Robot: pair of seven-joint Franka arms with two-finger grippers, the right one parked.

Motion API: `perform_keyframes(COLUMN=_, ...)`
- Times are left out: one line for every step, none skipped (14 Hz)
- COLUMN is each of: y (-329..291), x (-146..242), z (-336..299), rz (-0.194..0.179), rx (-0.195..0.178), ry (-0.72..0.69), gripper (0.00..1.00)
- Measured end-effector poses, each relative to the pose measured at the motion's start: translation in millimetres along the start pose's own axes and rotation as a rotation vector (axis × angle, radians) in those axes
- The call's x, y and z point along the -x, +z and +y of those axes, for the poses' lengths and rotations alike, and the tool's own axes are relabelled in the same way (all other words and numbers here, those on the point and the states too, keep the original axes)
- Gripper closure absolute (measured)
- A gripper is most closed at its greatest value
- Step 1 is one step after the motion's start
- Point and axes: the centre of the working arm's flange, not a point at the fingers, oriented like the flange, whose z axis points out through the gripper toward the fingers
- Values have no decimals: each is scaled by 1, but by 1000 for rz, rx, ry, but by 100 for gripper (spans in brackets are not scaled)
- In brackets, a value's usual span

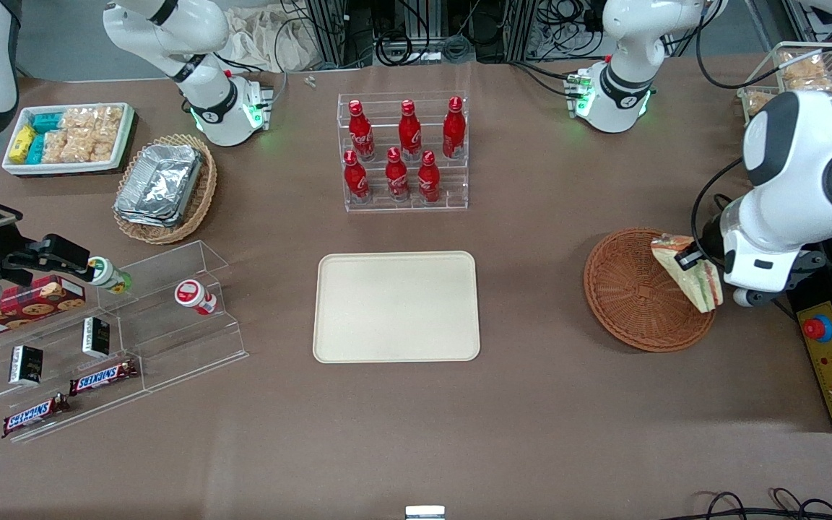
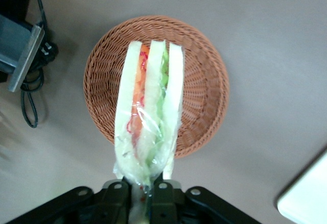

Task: Place sandwich from basket to tray
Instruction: 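Close the left gripper on the sandwich and lift it from the basket, then carry the sandwich with the left gripper over to the cream tray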

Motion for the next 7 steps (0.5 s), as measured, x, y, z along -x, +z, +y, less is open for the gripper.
perform_keyframes(y=-16, x=4, z=9, rz=-7, rx=2, ry=49, gripper=85)
perform_keyframes(y=-24, x=9, z=19, rz=-11, rx=4, ry=105, gripper=85)
perform_keyframes(y=-29, x=18, z=33, rz=-12, rx=8, ry=162, gripper=85)
perform_keyframes(y=-30, x=29, z=48, rz=-12, rx=10, ry=206, gripper=85)
perform_keyframes(y=-30, x=41, z=63, rz=-11, rx=11, ry=243, gripper=85)
perform_keyframes(y=-31, x=53, z=76, rz=-12, rx=13, ry=276, gripper=85)
perform_keyframes(y=-32, x=66, z=89, rz=-16, rx=22, ry=306, gripper=85)
